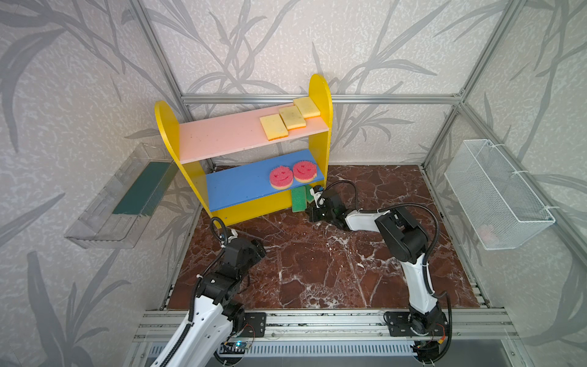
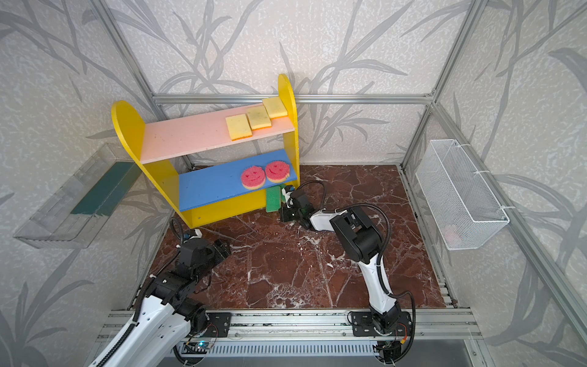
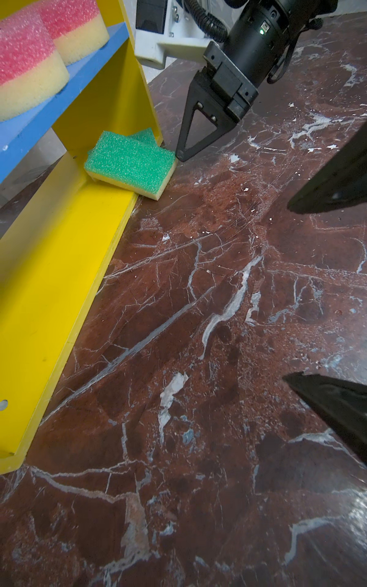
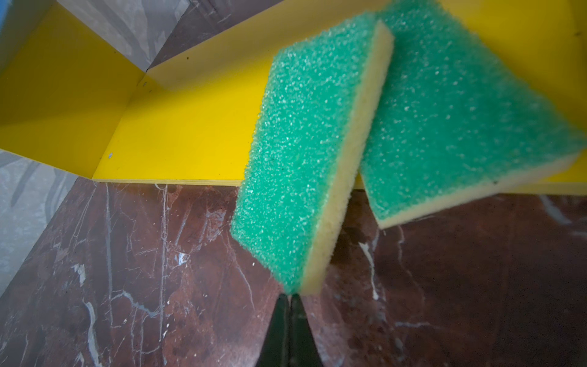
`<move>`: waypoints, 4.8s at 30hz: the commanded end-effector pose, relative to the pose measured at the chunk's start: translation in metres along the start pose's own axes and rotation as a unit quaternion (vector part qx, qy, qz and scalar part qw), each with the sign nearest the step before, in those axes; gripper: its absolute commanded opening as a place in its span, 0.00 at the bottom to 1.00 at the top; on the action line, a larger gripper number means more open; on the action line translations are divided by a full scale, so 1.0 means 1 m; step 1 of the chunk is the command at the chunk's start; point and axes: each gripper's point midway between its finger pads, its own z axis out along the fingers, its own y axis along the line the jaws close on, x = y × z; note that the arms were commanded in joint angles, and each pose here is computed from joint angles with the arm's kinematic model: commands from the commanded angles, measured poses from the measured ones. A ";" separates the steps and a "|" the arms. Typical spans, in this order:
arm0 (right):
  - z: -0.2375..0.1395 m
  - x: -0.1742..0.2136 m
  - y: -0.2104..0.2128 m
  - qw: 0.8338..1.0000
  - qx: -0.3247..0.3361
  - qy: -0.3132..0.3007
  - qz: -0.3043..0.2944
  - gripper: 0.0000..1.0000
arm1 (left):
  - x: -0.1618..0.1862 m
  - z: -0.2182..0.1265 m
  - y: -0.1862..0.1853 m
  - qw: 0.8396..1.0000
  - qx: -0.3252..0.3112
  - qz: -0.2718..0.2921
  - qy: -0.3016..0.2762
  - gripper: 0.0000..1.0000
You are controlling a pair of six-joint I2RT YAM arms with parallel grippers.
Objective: Place and organize the cleaning sponges onto the shelf
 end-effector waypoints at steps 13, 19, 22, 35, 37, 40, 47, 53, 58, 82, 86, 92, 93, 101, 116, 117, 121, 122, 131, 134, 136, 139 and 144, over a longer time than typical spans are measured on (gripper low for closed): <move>0.005 -0.034 -0.013 1.000 0.013 -0.024 -0.004 0.04 | -0.005 0.001 0.003 1.000 -0.013 0.004 -0.009 0.80; 0.007 -0.038 -0.015 1.000 0.012 -0.023 -0.004 0.08 | -0.005 0.003 0.002 1.000 -0.014 0.004 -0.009 0.81; 0.004 -0.037 -0.015 1.000 0.011 -0.024 -0.005 0.42 | -0.004 0.004 0.002 1.000 -0.013 0.002 -0.007 0.80; 0.008 -0.020 -0.024 0.996 -0.039 -0.017 0.077 0.51 | -0.003 0.008 -0.003 1.000 -0.008 0.000 0.000 0.81; 0.009 -0.019 -0.024 0.996 -0.042 -0.016 0.079 0.50 | -0.004 0.007 -0.003 1.000 -0.007 0.000 -0.001 0.81; 0.011 -0.021 -0.020 0.994 -0.062 -0.016 0.088 0.46 | -0.004 0.008 -0.004 1.000 -0.007 0.001 -0.001 0.81; 0.020 -0.017 -0.017 0.991 -0.087 -0.011 0.105 0.44 | -0.003 0.009 -0.003 1.000 -0.009 0.003 0.000 0.81; 0.019 -0.018 -0.014 0.987 -0.099 -0.013 0.122 0.39 | -0.003 0.009 -0.002 1.000 -0.008 0.001 -0.001 0.80; 0.019 -0.021 -0.015 0.987 -0.100 -0.020 0.126 0.31 | -0.002 0.008 -0.001 1.000 -0.008 0.001 -0.001 0.80; 0.003 -0.024 0.021 0.988 -0.143 -0.020 0.063 0.08 | 0.000 0.006 0.000 1.000 -0.003 -0.005 -0.001 0.80; 0.002 -0.026 0.028 0.988 -0.145 -0.020 0.052 0.09 | 0.000 0.006 0.000 1.000 -0.004 -0.004 0.000 0.81; 0.010 -0.029 0.032 0.987 -0.147 -0.019 0.054 0.10 | -0.001 0.005 0.000 1.000 -0.005 -0.002 -0.001 0.80; 0.012 -0.029 0.034 0.987 -0.148 -0.018 0.054 0.11 | -0.001 0.005 0.000 1.000 -0.005 -0.002 -0.002 0.81; 0.018 -0.033 0.027 0.990 -0.127 -0.019 0.058 0.31 | -0.002 0.005 -0.001 1.000 -0.005 0.001 -0.002 0.80; 0.007 -0.031 0.025 0.993 -0.106 -0.014 0.040 0.68 | -0.002 0.008 -0.011 1.000 0.007 0.003 0.011 0.80; 0.007 -0.030 0.023 0.994 -0.101 -0.013 0.038 0.71 | -0.002 0.008 -0.012 1.000 0.009 0.002 0.011 0.80; -0.001 -0.029 0.015 0.997 -0.068 -0.023 0.024 0.87 | -0.001 0.009 -0.014 1.000 0.013 -0.004 0.013 0.80; -0.003 -0.029 0.014 0.998 -0.061 -0.025 0.018 0.90 | -0.001 0.009 -0.014 1.000 0.014 -0.005 0.014 0.80; -0.021 -0.027 0.013 0.998 -0.048 -0.028 0.008 0.95 | 0.003 0.024 -0.027 0.999 0.034 -0.001 0.027 0.64; -0.033 -0.025 0.012 0.998 -0.056 -0.032 0.016 0.91 | 0.008 0.040 -0.039 0.998 0.043 0.004 0.049 0.41; -0.044 -0.026 0.007 0.997 -0.062 -0.036 0.030 0.83 | 0.006 0.051 -0.050 0.997 0.052 0.004 0.051 0.36; -0.066 -0.026 -0.004 0.995 -0.070 -0.040 0.062 0.69 | 0.002 0.070 -0.067 0.996 0.070 0.001 0.047 0.27; -0.100 -0.010 -0.011 0.995 -0.058 -0.031 0.077 0.59 | -0.002 0.100 -0.095 0.995 0.088 0.006 0.045 0.22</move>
